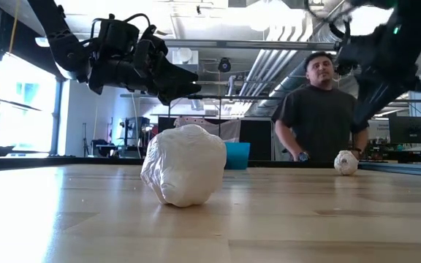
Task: Sort produce into baskets
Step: Put the garlic into the red bin
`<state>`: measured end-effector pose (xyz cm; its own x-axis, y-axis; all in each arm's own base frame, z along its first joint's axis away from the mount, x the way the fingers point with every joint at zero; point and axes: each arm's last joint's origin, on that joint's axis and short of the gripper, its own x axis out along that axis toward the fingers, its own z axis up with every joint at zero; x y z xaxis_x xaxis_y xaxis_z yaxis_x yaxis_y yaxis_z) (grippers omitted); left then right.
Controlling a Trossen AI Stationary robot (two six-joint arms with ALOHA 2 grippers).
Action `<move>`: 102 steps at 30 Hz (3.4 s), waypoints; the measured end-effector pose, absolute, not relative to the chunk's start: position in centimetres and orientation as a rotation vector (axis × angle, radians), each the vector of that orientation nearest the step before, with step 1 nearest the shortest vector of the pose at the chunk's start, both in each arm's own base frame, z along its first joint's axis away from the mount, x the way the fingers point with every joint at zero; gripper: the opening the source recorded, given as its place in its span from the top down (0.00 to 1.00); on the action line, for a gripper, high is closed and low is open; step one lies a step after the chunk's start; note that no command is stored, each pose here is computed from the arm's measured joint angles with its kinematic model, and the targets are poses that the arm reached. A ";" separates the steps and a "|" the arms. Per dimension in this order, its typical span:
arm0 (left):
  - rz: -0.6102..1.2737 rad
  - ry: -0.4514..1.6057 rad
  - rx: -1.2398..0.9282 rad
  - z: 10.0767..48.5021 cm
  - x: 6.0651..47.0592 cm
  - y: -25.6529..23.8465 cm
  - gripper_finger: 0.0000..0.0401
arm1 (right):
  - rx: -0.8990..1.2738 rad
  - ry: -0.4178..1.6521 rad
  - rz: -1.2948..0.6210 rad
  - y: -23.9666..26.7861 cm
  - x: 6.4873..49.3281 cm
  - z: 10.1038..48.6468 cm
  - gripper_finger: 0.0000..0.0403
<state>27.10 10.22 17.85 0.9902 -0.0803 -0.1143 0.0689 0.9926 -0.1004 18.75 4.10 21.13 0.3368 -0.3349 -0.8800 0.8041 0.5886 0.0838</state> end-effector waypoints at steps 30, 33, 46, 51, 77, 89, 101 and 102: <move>-0.075 0.126 -0.091 17.8 27.1 10.2 0.47 | 0.679 0.784 -1.356 -1.8 20.6 15.1 0.31; -0.075 0.129 -0.093 17.7 27.1 10.2 0.47 | 0.686 0.804 -1.369 -2.1 21.0 14.3 0.28; -0.075 0.135 -0.088 17.7 27.1 10.2 0.47 | 0.737 0.836 -1.396 -2.0 21.9 12.1 0.37; -0.074 0.139 -0.090 17.6 27.1 10.2 0.47 | 0.736 0.811 -1.388 -2.0 21.8 12.8 0.56; -0.074 0.146 -0.100 17.6 27.1 10.2 0.47 | 1.049 1.241 -0.757 17.0 18.3 26.0 0.71; -0.075 0.144 -0.090 17.6 27.1 10.2 0.47 | 1.136 1.528 -0.937 24.0 15.0 22.1 0.71; -0.075 0.144 -0.083 17.6 27.1 10.2 0.47 | 0.985 1.697 -0.976 24.4 14.7 20.5 0.63; -0.075 0.145 -0.083 17.6 27.1 10.2 0.47 | 0.970 1.722 -0.974 24.3 14.6 20.5 0.60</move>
<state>27.06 10.21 17.57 0.9867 -0.0807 -0.1414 0.0687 0.9938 -0.0877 14.57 24.31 20.52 -0.2830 0.1913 -0.9399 0.9040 0.3807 -0.1947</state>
